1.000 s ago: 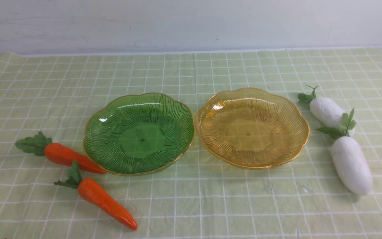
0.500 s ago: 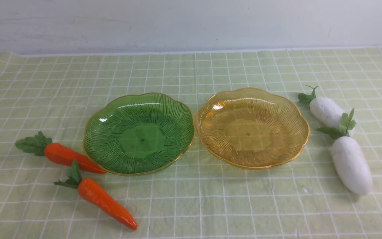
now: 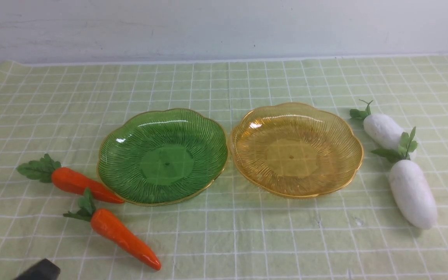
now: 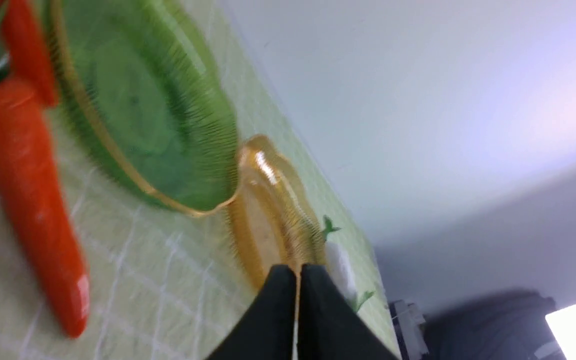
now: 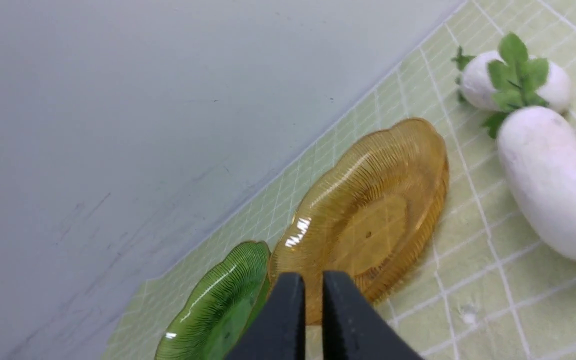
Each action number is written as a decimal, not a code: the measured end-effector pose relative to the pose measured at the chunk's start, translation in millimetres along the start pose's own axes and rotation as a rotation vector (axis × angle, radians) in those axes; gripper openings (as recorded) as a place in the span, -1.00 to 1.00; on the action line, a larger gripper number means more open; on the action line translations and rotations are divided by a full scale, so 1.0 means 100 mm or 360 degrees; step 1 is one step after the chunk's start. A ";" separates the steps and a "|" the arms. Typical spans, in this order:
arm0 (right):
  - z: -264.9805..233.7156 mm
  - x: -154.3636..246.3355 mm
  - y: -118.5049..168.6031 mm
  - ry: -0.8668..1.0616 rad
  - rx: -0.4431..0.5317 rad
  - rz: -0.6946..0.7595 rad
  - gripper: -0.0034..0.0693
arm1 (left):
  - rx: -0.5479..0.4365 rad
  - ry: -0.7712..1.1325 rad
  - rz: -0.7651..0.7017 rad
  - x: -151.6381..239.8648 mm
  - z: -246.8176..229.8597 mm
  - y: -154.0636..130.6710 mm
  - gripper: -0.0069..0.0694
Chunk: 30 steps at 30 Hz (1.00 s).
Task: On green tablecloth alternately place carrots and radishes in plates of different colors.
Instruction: 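Place the white radish on the plate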
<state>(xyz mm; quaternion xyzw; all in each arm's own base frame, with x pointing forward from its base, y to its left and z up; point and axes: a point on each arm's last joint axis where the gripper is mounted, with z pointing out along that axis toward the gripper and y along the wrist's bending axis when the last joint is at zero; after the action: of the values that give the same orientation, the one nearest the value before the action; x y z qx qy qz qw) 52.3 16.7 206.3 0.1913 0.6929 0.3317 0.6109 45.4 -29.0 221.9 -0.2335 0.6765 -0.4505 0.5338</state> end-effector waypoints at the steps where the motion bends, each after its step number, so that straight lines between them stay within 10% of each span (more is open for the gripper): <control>1: -0.02 -0.09 0.09 -0.0039 -0.0035 -0.0092 -0.79 | 0.0051 -0.0043 0.0098 -0.06 -0.03 -0.12 -0.84; 6: -0.09 -0.40 0.39 -0.0152 -0.0089 -0.0446 -0.79 | 0.0095 -0.0035 0.0363 -0.24 -0.04 -0.46 -0.84; 10: 0.15 -0.46 0.44 0.0231 0.0100 -0.0635 -0.79 | -0.0199 0.0465 0.0476 -0.17 0.23 -0.38 -0.84; 17: 0.82 -0.40 0.28 0.1214 0.0598 -0.0633 -0.79 | -0.0649 0.1217 0.0588 -0.18 0.59 -0.23 -0.84; 30: 2.23 -0.70 0.20 0.1621 0.0880 -0.0752 -0.65 | -0.0917 0.1543 0.0754 -0.31 0.81 -0.12 -0.72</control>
<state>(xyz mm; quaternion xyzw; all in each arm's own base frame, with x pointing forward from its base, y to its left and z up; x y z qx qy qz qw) 278.8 34.5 263.3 0.0020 0.9810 0.0456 0.1887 128.5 -39.7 246.2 0.0199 0.9705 -0.1733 0.1662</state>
